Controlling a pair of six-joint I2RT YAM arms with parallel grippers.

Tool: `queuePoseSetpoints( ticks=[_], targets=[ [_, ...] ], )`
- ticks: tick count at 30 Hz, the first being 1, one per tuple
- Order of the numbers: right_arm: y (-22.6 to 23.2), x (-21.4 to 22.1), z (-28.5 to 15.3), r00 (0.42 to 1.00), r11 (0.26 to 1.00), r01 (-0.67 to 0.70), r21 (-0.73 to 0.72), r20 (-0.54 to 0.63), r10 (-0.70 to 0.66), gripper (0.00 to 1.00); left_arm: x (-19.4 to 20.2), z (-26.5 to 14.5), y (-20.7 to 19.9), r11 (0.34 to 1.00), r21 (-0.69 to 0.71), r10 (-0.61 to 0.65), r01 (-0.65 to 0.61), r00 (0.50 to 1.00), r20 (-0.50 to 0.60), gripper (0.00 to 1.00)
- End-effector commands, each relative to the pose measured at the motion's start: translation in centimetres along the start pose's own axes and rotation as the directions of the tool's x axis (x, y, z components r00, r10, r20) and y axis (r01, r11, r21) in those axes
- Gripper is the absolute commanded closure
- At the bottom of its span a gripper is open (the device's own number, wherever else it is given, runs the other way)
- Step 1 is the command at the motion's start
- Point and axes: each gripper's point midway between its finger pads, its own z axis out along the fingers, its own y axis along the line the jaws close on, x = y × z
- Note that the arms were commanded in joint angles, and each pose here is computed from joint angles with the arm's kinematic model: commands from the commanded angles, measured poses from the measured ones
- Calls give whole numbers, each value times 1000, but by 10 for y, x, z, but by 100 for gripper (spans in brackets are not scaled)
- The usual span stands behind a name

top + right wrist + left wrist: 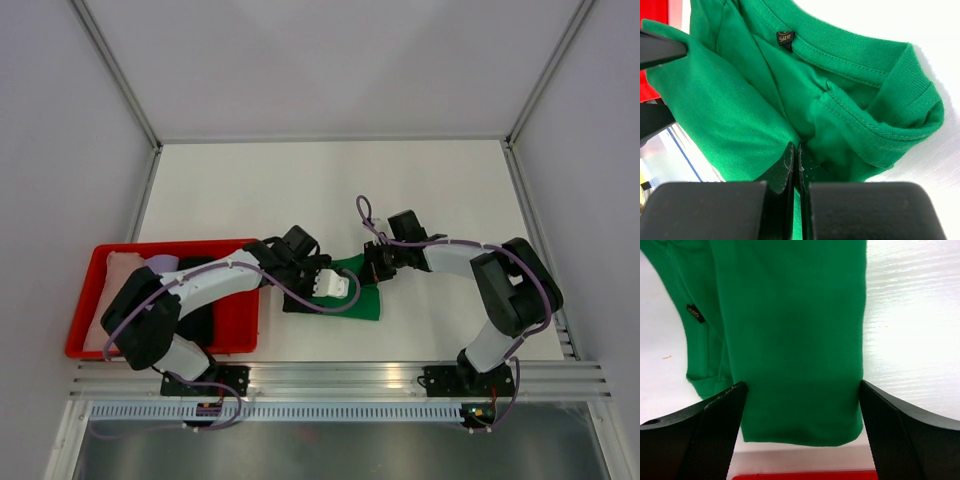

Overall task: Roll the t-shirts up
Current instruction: Roll the tshirt

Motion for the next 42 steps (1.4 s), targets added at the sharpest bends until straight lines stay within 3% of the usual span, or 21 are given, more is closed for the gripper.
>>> queuePoseSetpoints(
  ticks=[1, 5, 9, 12, 15, 17, 22, 26, 28, 31, 33, 34, 37, 38, 42],
  targets=[
    [4, -9, 0, 1000, 999, 30, -16, 8, -30, 98, -6, 4, 3, 996, -27, 86, -85, 996, 6, 4],
    [2, -8, 4, 1000, 1000, -16, -11, -25, 16, 98, -24, -8, -9, 994, -4, 111, -111, 990, 83, 3],
    [-2, -8, 8, 999, 999, -39, -3, -26, 39, 98, -23, -15, -28, 993, 76, 85, -92, 993, 87, 2],
    [-2, -9, 7, 1000, 1000, -26, 1, -18, 26, 98, -7, -5, -41, 992, 122, 20, -24, 999, 37, 1],
    [-1, -9, 5, 1000, 1000, -7, 0, -13, 7, 98, 13, 11, -29, 996, 69, -47, 51, 997, -60, 2],
    [-1, -8, 5, 1000, 1000, -3, -3, -16, 3, 98, 17, 14, -17, 997, 37, -70, 72, 996, -52, 1],
    [7, -15, 3, 1000, 999, 27, -41, 1, -27, 95, 26, 21, -33, 992, 90, -83, 89, 995, -61, 5],
    [14, -26, -2, 997, 997, 65, -49, 33, -63, 82, 29, 25, -32, 991, 88, -91, 98, 993, -78, 12],
    [22, -35, -11, 993, 994, 96, -59, 69, -92, 70, 31, 28, -31, 991, 88, -93, 101, 991, -93, 15],
    [27, -49, -33, 980, 988, 150, -39, 141, -143, 60, 32, 31, -30, 990, 97, -94, 104, 991, -97, 25],
    [33, -54, -50, 956, 975, 223, -4, 196, -218, 57, 29, 32, -30, 988, 107, -103, 112, 991, -87, 41],
    [36, -56, -56, 946, 970, 244, 1, 220, -238, 57, 28, 31, -30, 987, 111, -106, 115, 991, -79, 41],
    [49, -57, -75, 903, 952, 305, 10, 313, -293, 54, 23, 26, -32, 979, 148, -134, 140, 990, -51, 54],
    [57, -63, -87, 871, 939, 344, 23, 364, -329, 54, 19, 24, -33, 974, 170, -150, 153, 988, -34, 62],
    [65, -53, -103, 823, 905, 424, 41, 399, -404, 53, 12, 13, -27, 949, 233, -221, 214, 975, 4, 73]
  ],
)
